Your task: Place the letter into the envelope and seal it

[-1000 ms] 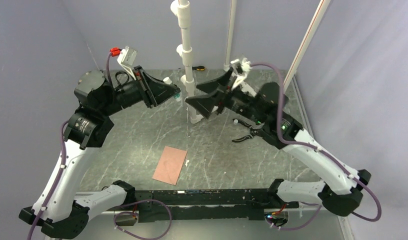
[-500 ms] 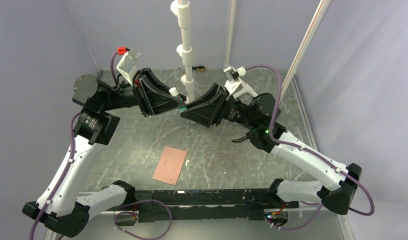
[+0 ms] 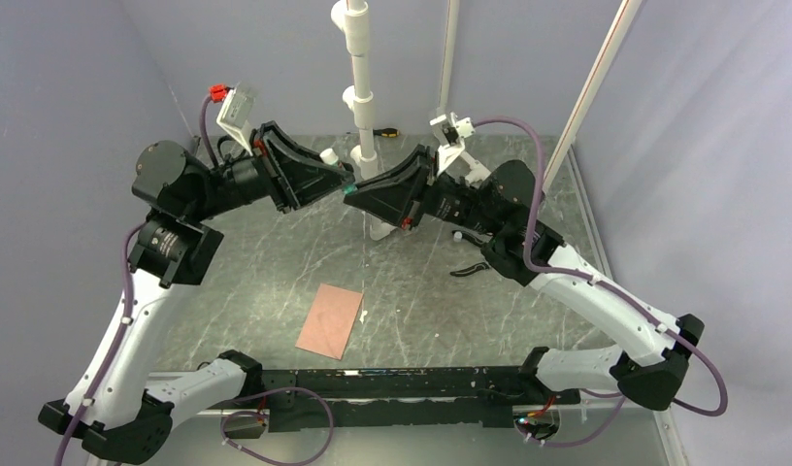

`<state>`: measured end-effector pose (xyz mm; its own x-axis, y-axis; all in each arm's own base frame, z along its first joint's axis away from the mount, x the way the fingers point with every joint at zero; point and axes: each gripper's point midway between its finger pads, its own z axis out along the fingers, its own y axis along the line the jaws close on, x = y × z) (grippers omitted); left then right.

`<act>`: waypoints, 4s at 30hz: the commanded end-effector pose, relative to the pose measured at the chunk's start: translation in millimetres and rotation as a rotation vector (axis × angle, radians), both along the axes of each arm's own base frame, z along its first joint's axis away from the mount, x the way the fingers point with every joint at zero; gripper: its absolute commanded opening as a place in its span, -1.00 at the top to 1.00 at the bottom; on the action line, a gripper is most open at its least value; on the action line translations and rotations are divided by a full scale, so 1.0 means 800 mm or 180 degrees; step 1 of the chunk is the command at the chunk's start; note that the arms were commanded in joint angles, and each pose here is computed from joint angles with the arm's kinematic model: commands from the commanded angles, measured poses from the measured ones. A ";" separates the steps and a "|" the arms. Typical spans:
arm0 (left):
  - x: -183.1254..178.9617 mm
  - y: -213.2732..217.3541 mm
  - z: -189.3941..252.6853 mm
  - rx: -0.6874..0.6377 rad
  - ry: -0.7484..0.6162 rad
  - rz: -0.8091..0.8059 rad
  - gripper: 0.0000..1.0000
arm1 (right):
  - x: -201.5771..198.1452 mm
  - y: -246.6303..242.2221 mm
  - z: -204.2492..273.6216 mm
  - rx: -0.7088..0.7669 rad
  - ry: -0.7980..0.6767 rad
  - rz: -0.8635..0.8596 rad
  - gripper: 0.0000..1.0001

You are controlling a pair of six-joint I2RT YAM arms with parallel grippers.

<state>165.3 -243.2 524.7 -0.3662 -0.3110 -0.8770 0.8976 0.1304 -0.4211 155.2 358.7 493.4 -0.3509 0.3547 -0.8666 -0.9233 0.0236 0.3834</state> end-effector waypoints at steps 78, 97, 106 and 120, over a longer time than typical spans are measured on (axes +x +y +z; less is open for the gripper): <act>0.091 0.053 -0.177 0.0851 0.0806 0.1630 0.95 | 0.126 -0.240 -0.351 -0.2280 0.2495 -0.3749 -0.29; 0.094 0.035 -0.193 0.0933 0.0947 0.1382 0.95 | 0.274 -0.270 -0.527 -0.3296 0.2970 -0.3869 -0.15; 0.095 0.040 -0.183 0.0798 0.0826 0.1472 0.95 | 0.308 -0.276 -0.559 -0.3569 0.3001 -0.3940 -0.02; 0.091 0.036 -0.185 0.0835 0.0829 0.1384 0.95 | 0.305 -0.282 -0.563 -0.3635 0.3011 -0.3947 0.69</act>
